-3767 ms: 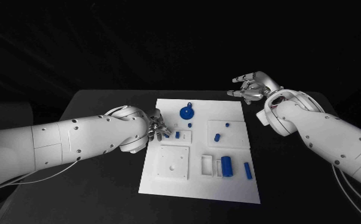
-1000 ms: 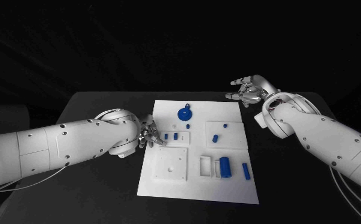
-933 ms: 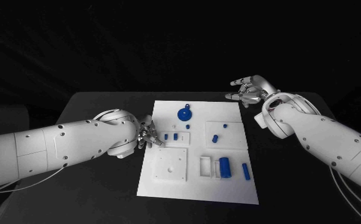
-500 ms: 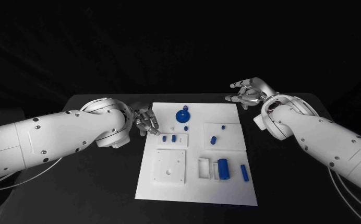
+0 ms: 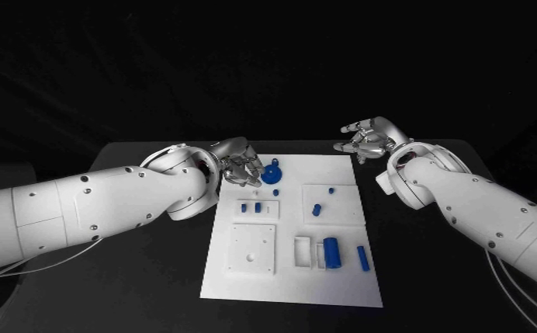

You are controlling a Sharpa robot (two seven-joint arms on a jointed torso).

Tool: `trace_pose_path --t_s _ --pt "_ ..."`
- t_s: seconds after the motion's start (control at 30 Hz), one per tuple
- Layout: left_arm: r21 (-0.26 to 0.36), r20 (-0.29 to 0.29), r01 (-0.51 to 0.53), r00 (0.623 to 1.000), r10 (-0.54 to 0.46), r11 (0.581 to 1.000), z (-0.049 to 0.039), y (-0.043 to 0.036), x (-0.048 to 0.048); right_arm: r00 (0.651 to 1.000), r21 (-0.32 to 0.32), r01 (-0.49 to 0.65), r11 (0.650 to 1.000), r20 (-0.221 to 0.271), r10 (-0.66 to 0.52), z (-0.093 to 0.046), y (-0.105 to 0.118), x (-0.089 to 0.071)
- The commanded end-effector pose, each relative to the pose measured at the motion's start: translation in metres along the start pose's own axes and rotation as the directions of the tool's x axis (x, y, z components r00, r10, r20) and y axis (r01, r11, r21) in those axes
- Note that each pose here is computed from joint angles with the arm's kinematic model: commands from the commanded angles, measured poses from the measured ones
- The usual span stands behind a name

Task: Assemble the parts on the task board

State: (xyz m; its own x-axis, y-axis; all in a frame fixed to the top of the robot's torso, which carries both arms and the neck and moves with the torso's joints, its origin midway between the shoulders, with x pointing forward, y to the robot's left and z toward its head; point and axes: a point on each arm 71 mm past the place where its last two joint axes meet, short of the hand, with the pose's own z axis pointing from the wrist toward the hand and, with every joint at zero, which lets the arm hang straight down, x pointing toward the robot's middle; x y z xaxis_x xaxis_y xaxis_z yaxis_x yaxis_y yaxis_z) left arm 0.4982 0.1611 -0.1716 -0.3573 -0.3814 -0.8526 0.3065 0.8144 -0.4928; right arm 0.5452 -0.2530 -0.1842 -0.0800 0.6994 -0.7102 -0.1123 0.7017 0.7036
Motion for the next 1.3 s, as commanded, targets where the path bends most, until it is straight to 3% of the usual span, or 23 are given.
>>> trace_pose_path --t_s 0.03,0.27,0.57,0.87,1.3 --pt "0.146 0.090 -0.118 0.990 0.106 0.982 0.0067 -0.0110 0.0035 1.000 -0.022 -0.020 1.000 0.001 0.020 0.000 0.002 0.001" --pt "0.211 0.079 -0.229 0.973 0.217 0.950 0.0224 -0.0172 0.0258 1.000 -0.030 -0.031 0.999 -0.001 0.031 0.001 0.004 0.003" --pt "0.244 0.046 -0.318 0.947 0.317 0.916 0.0368 -0.0199 0.0443 0.999 -0.041 -0.040 0.998 0.005 0.040 0.001 0.007 0.004" --pt "0.256 0.013 -0.357 0.931 0.366 0.899 0.0465 -0.0225 0.0571 0.999 -0.047 -0.045 0.998 0.005 0.045 0.001 0.010 0.006" --pt "0.244 -0.012 -0.373 0.922 0.387 0.895 0.0537 -0.0129 0.0670 0.999 -0.050 -0.050 0.997 0.000 0.050 0.001 0.011 0.006"
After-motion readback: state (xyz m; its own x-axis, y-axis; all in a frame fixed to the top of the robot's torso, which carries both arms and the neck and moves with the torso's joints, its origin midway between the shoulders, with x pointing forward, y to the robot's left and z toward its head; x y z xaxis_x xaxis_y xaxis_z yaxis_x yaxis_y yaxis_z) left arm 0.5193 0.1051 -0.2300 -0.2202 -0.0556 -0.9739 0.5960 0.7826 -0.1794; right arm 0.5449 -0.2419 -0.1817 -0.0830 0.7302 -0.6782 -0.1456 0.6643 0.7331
